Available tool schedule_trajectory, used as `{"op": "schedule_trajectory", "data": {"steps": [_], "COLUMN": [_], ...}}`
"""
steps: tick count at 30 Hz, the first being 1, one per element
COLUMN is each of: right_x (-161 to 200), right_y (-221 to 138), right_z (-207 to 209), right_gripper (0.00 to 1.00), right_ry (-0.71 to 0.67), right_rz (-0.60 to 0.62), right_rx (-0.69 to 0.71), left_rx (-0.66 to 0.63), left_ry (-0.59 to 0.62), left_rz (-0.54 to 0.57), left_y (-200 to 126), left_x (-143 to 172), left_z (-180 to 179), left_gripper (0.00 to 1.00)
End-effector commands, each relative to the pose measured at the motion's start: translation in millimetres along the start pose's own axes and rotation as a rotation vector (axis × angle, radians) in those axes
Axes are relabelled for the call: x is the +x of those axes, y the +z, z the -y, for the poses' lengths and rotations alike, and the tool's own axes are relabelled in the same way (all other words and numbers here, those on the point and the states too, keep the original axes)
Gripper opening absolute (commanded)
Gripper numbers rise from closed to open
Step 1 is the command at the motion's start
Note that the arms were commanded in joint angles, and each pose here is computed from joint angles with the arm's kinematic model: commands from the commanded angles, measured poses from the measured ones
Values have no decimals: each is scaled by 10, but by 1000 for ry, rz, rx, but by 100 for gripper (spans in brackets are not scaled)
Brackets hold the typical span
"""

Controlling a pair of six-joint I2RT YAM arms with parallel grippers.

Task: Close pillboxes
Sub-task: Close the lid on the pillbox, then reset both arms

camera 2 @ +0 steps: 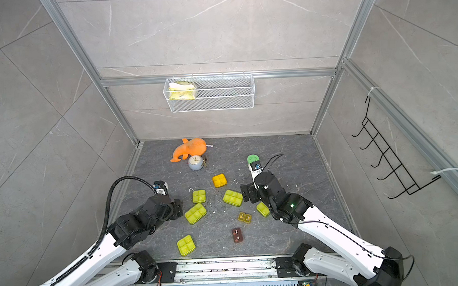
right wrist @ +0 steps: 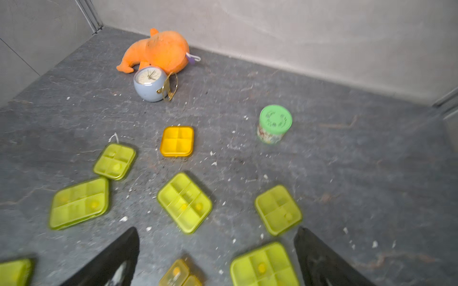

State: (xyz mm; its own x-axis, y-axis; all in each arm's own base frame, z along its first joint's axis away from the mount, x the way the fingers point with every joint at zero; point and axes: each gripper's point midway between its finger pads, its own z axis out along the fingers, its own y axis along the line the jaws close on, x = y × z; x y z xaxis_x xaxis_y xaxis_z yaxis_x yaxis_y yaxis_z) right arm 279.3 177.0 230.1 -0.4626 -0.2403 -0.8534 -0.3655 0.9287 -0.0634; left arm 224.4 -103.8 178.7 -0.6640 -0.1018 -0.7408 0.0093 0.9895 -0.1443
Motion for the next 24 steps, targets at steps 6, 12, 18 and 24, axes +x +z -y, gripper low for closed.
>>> {"op": "schedule_trajectory", "data": {"steps": [6, 12, 18, 24], "right_x": [-39, 406, 785, 992], "right_y": [323, 758, 1021, 1163], "right_z": [712, 1274, 1632, 1721], "right_gripper": [100, 100, 100, 100], "right_ry": [9, 131, 206, 230], "right_rz": [83, 7, -31, -45], "right_rx": [141, 192, 236, 249], "left_rx": [-83, -143, -221, -330], "left_ry": [-161, -125, -111, -89], "left_rz": [123, 106, 161, 216], "left_y": [213, 498, 719, 881], "left_x": [-467, -482, -546, -532], "left_z": [-475, -693, -1008, -1371], "left_gripper": [78, 77, 77, 77]}}
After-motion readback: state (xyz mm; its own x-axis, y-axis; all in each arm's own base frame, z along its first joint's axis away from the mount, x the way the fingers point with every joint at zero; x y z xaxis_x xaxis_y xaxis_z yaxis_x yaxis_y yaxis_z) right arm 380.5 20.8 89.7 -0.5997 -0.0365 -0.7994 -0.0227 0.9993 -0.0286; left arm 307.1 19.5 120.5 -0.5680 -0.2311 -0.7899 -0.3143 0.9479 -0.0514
